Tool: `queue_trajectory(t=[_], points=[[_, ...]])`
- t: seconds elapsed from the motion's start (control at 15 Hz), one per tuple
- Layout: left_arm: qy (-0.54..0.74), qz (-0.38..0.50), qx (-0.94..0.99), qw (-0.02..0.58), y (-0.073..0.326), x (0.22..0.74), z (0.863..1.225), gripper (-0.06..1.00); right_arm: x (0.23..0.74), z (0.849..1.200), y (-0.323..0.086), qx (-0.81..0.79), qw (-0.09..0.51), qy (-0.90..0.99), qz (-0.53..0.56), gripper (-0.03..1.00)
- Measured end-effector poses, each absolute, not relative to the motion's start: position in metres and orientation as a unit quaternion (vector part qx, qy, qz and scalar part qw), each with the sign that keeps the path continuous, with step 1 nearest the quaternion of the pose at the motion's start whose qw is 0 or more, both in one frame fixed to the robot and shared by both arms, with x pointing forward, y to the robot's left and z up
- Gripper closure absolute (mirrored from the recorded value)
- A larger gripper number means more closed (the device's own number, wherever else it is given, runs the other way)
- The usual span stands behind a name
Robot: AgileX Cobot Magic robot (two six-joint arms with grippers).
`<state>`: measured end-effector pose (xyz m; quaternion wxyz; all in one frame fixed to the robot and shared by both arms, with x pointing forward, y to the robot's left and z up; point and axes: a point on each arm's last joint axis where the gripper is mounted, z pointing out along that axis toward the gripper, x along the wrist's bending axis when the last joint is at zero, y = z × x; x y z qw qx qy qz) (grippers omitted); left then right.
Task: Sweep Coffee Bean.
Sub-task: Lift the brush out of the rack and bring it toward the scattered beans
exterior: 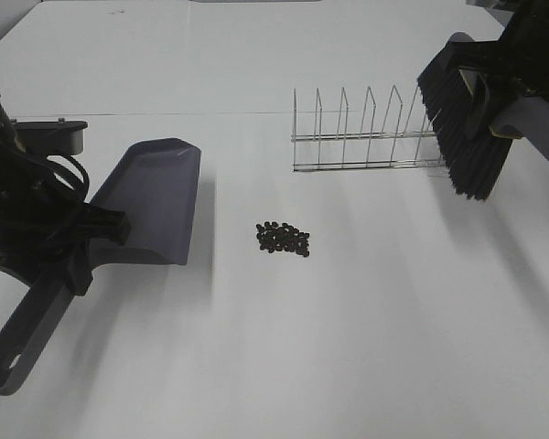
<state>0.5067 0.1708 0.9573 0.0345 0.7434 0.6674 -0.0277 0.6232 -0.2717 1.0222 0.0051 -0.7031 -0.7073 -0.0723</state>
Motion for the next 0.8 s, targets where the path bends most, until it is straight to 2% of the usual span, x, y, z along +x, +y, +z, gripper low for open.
queue_trajectory(t=[0.2,0.53,0.8], points=[[0.650,-0.030,0.759,0.026,0.160,0.512,0.934,0.62,0.593,1.037,-0.273,-0.703,0.001,-0.707,-0.074,0.67],[0.650,-0.035,0.759,0.006,0.153,0.518,0.898,0.62,0.567,1.034,-0.275,-0.707,0.006,-0.704,-0.067,0.67],[0.639,-0.039,0.768,-0.005,0.143,0.514,0.886,0.62,0.557,1.028,-0.277,-0.712,-0.011,-0.698,-0.073,0.67]])
